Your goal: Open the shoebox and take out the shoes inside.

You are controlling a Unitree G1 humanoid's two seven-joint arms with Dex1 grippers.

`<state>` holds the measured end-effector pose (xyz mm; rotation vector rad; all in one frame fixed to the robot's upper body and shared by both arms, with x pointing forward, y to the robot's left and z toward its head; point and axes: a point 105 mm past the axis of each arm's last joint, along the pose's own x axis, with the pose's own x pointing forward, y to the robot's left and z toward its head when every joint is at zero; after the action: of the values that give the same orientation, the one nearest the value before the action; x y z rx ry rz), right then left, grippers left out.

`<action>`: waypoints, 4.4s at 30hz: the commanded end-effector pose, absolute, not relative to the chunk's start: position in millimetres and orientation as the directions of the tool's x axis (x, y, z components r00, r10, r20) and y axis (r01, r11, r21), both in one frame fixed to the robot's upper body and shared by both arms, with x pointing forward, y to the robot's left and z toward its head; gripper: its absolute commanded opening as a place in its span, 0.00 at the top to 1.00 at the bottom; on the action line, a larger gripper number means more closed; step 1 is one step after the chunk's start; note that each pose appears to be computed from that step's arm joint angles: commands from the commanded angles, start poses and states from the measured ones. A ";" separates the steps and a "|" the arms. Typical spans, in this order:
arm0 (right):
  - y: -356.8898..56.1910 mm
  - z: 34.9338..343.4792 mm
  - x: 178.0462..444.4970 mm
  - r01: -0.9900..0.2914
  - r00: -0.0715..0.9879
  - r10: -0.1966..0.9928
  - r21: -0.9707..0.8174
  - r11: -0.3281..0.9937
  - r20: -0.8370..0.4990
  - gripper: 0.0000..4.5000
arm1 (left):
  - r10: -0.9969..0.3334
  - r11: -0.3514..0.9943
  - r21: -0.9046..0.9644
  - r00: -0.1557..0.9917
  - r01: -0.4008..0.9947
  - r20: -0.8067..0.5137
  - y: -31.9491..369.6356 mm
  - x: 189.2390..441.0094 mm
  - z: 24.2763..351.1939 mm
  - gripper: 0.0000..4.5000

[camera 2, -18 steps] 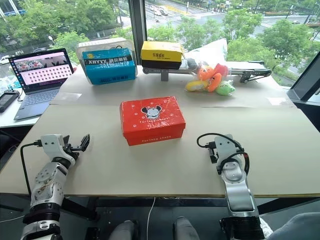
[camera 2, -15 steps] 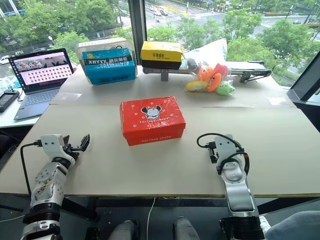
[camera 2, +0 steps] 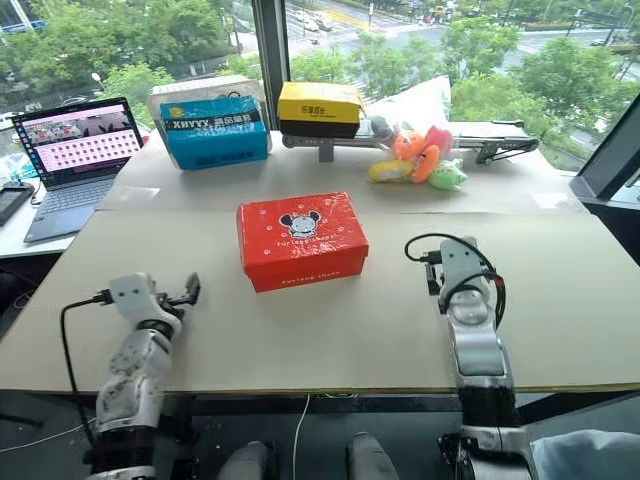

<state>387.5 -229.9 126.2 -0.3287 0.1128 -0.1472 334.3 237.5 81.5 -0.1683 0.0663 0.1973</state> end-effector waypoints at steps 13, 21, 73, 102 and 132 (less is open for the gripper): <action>-203.8 146.3 378.3 -0.301 0.952 0.273 -0.259 0.918 -0.138 0.00 | -0.131 0.990 -0.056 0.991 0.131 -0.001 195.8 318.1 144.7 0.00; -206.7 139.8 389.9 -0.279 0.957 0.246 -0.252 0.927 -0.154 0.00 | -0.127 0.992 -0.025 0.991 0.126 -0.032 222.3 327.7 146.2 0.00; -60.8 141.5 357.9 -0.799 0.601 0.774 -0.175 0.575 -0.199 1.00 | -0.464 0.885 -0.033 0.876 0.464 -0.134 135.9 332.5 119.5 0.99; -156.6 130.1 331.0 -0.705 0.697 0.607 -0.214 0.676 -0.382 1.00 | -0.390 0.914 0.028 0.897 0.404 -0.206 233.1 350.8 90.7 0.99; -48.7 110.5 247.3 -0.727 0.520 0.742 0.236 0.645 -0.423 1.00 | -0.802 0.536 0.189 0.566 0.823 -0.193 281.0 282.5 227.8 0.99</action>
<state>250.2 -52.6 105.0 0.0336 0.5484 0.8867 287.7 284.4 216.2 0.2305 0.1384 -0.9393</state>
